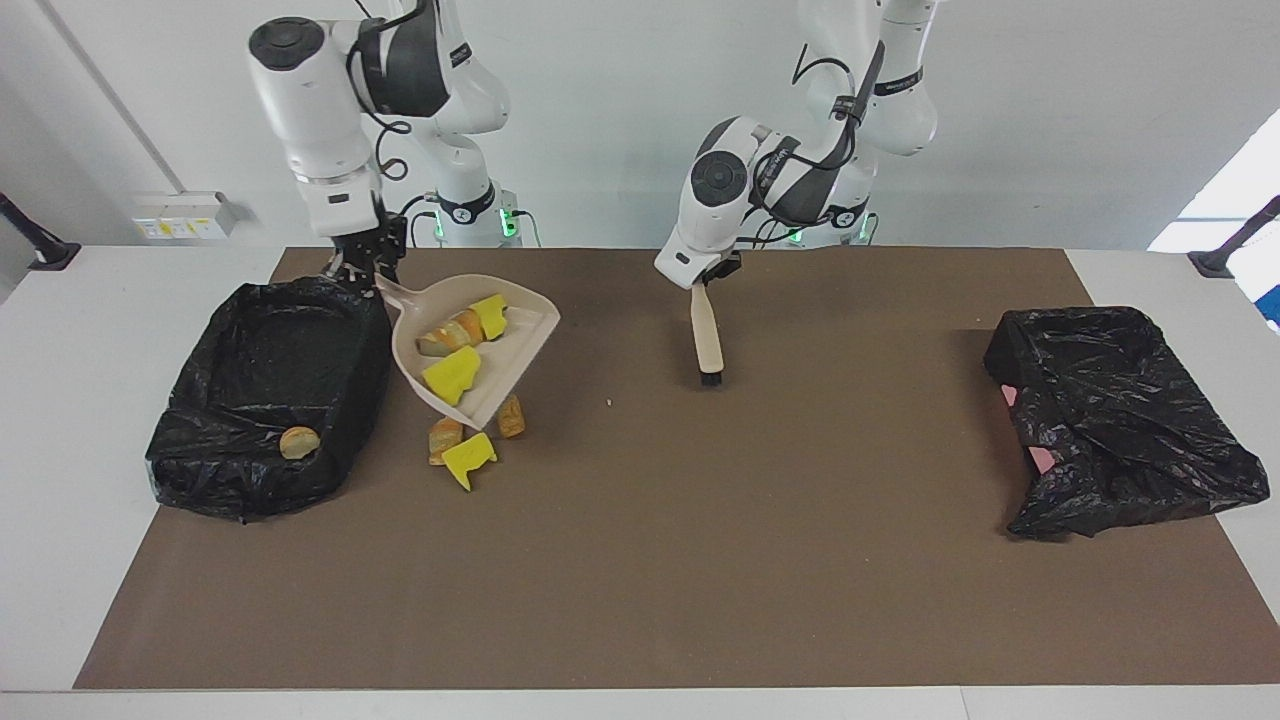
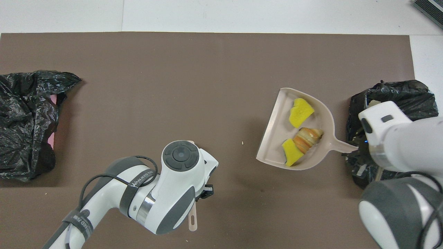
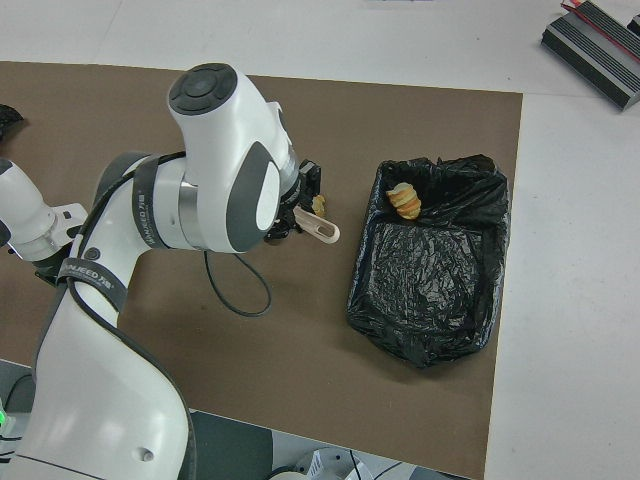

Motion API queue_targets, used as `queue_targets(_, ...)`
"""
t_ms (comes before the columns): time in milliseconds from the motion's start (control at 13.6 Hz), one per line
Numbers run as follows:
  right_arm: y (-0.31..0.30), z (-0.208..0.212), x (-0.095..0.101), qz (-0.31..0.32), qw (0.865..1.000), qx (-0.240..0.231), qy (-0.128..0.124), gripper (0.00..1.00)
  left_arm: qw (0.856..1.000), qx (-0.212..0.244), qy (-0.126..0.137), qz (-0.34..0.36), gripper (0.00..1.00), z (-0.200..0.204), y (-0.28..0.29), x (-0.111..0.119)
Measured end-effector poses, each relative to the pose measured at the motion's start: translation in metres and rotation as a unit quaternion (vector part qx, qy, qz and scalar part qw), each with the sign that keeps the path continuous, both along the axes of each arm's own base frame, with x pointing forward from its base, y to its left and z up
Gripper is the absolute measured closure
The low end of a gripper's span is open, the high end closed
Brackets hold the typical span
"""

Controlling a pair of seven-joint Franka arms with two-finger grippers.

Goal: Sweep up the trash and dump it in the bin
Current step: 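Carry the dustpan with the right gripper over the nearby black bag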

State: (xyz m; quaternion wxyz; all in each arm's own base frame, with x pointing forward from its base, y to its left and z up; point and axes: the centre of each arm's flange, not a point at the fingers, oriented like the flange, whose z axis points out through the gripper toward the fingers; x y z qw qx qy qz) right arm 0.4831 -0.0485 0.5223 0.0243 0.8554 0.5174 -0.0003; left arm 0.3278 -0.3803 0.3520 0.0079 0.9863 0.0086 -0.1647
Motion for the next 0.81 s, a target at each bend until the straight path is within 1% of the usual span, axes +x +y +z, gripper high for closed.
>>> queue_targets(74,-0.037,0.0,-0.004,-0.004,1.0,0.001,0.002,0.68,1.0,-0.008,-0.007,-0.003,0.74,-0.006,-0.002,-0.014)
queue_targets(221,-0.099,0.002,-0.016,0.003,1.0,-0.01,0.003,0.68,1.0,-0.01,-0.01,-0.009,0.74,-0.013,0.0,-0.031)
queue_targets(442,-0.175,0.011,-0.035,0.026,0.998,-0.059,0.015,0.68,1.0,-0.008,-0.009,-0.009,0.74,-0.019,0.005,-0.038)
queue_targets(589,-0.208,0.009,-0.037,0.058,0.992,-0.108,0.025,0.68,1.0,-0.008,-0.008,-0.008,0.71,-0.018,0.005,-0.037)
queue_targets(663,-0.216,0.008,-0.034,0.086,0.986,-0.141,0.036,0.68,1.0,-0.01,-0.009,-0.006,0.59,-0.017,0.005,-0.036)
queue_targets(736,-0.218,0.008,-0.031,0.119,0.976,-0.175,0.049,0.68,1.0,-0.012,-0.011,-0.002,0.49,-0.015,0.006,-0.032)
queue_targets(810,-0.217,0.008,-0.026,0.151,0.965,-0.204,0.062,0.68,1.0,-0.015,-0.014,0.006,0.36,-0.013,0.008,-0.025)
